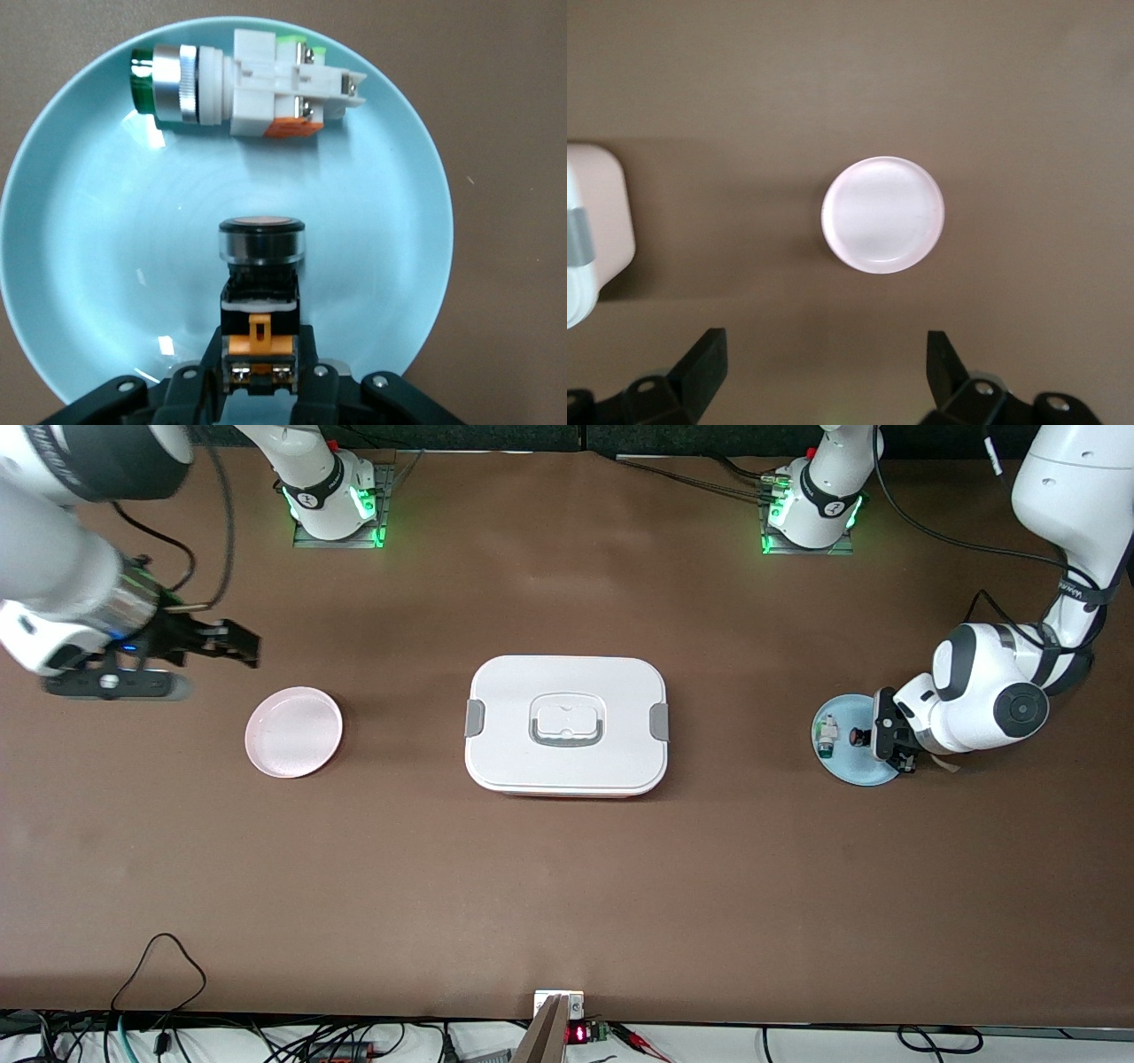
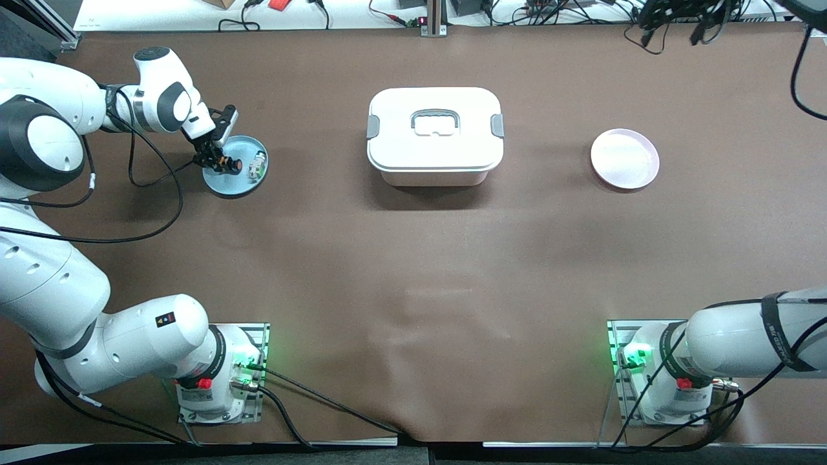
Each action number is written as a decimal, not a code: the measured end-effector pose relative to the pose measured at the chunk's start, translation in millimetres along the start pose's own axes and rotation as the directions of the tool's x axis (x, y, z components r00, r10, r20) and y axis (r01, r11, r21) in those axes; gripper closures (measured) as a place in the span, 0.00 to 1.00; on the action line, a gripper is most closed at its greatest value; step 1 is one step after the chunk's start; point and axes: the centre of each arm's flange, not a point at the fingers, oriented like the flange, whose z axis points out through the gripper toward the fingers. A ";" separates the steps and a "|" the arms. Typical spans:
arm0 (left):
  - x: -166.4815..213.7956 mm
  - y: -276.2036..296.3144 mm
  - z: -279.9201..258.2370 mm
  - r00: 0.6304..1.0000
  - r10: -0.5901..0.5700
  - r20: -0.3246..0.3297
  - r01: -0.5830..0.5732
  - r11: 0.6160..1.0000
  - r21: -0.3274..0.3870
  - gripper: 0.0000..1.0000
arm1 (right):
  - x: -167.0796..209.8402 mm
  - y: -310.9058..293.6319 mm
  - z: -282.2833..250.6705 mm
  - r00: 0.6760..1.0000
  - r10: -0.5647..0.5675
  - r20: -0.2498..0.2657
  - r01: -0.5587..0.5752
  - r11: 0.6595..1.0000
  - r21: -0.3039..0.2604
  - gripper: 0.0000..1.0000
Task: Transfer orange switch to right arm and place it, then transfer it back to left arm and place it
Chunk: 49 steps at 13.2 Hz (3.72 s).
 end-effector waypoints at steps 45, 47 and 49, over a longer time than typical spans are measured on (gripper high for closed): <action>106.8 61.2 -436.1 -0.097 -0.986 -0.139 0.992 -0.085 -0.088 0.00 | -1.9 108.1 8.5 0.993 0.029 -0.117 -0.024 0.999 0.048 0.00; 100.9 61.6 -434.9 -0.103 -0.985 -0.136 0.992 -0.093 -0.081 0.00 | -3.0 110.8 5.4 0.993 0.018 -0.113 -0.013 0.999 0.046 0.00; 96.5 61.6 -434.2 -0.086 -0.987 -0.137 0.994 -0.076 -0.076 0.00 | -5.5 111.7 0.2 0.995 -0.023 -0.100 0.027 0.999 0.042 0.00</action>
